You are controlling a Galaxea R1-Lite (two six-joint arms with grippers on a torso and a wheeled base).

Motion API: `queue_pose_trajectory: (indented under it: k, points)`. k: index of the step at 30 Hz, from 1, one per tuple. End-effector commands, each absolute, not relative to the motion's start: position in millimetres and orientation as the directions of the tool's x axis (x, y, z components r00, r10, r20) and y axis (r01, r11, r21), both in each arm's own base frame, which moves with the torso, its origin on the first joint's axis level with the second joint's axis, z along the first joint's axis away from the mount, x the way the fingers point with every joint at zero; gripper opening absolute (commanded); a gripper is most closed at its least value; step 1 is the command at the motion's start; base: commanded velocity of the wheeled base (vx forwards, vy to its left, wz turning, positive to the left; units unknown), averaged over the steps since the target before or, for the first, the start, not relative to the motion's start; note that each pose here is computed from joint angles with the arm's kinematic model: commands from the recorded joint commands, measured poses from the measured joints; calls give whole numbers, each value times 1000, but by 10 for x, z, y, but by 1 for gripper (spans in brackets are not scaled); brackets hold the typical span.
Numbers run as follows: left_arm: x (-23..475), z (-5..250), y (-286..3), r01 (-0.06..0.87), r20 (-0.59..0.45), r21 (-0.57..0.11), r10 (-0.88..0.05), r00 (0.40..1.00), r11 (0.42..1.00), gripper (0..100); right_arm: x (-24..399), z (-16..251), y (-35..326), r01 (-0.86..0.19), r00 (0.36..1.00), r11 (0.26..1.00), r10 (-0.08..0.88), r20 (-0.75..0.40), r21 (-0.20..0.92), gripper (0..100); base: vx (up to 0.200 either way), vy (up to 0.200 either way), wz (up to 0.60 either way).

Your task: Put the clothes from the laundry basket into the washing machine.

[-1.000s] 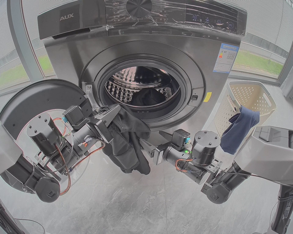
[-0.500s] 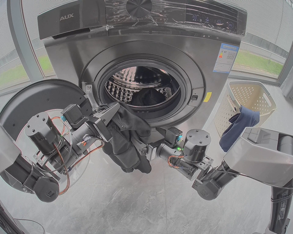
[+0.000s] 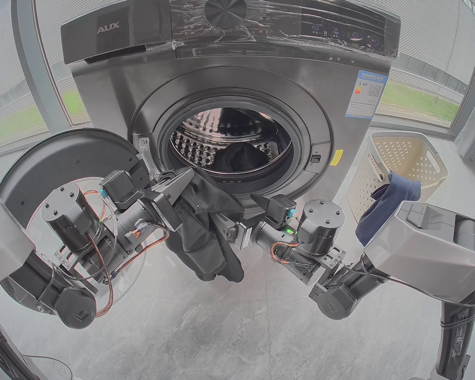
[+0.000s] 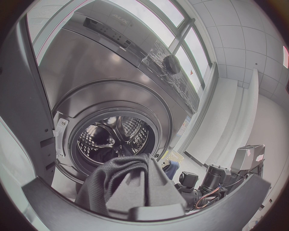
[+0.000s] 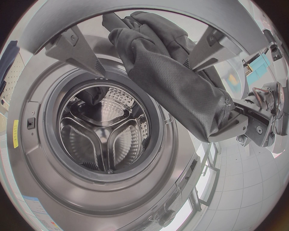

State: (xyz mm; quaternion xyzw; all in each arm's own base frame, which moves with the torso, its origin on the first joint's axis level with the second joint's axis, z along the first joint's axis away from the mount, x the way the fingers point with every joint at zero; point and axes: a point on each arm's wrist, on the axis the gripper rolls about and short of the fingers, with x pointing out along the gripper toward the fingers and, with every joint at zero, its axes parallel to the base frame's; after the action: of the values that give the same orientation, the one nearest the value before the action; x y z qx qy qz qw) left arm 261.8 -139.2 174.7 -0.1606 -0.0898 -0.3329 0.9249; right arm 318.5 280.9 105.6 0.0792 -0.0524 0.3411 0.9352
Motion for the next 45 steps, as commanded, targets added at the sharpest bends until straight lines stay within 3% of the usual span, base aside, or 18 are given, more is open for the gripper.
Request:
queue_pose_trajectory:
  k: [1, 4, 5, 12, 22, 23, 27, 33, 45]
  points:
    - [2612, 1759, -1394, 646, 277, -238, -587, 760, 725, 0, 3228, 1027, 2835, -645, 763, 756, 628, 156, 113, 100, 0, 0, 0]
    - [2611, 1756, -1393, 646, 276, -238, -587, 761, 725, 0, 3236, 1050, 2842, -646, 762, 755, 626, 166, 114, 100, 0, 0, 0]
    - [2611, 1756, -1393, 646, 276, -240, -587, 761, 725, 0, 3234, 1057, 2850, -647, 760, 754, 627, 169, 114, 0, 0, 0, 0]
    - [2615, 1716, -1395, 644, 261, -246, -591, 764, 724, 0, 3205, 1159, 2841, -651, 755, 750, 624, 202, 115, 0, 0, 0, 0]
    - [2642, 1633, -1418, 647, 233, -250, -604, 763, 721, 0, 2909, 1506, 2690, -668, 738, 735, 631, 241, 119, 0, 0, 0, 0]
    - [2638, 1631, -1421, 649, 233, -253, -606, 761, 718, 100, 2880, 1542, 2671, -668, 736, 734, 630, 247, 121, 0, 0, 0, 0]
    - [2629, 1622, -1417, 649, 228, -281, -608, 761, 707, 100, 2813, 1680, 2608, -669, 733, 732, 622, 275, 127, 0, 0, 0, 0]
    - [2709, 1384, -1447, 621, 149, -316, -609, 779, 718, 100, 2677, 2067, 2457, -673, 715, 728, 598, 362, 128, 0, 0, 0, 0]
    - [2728, 873, -1467, 574, -39, -326, -617, 786, 751, 100, 2683, 2206, 2417, -669, 710, 732, 577, 403, 129, 0, 0, 0, 0]
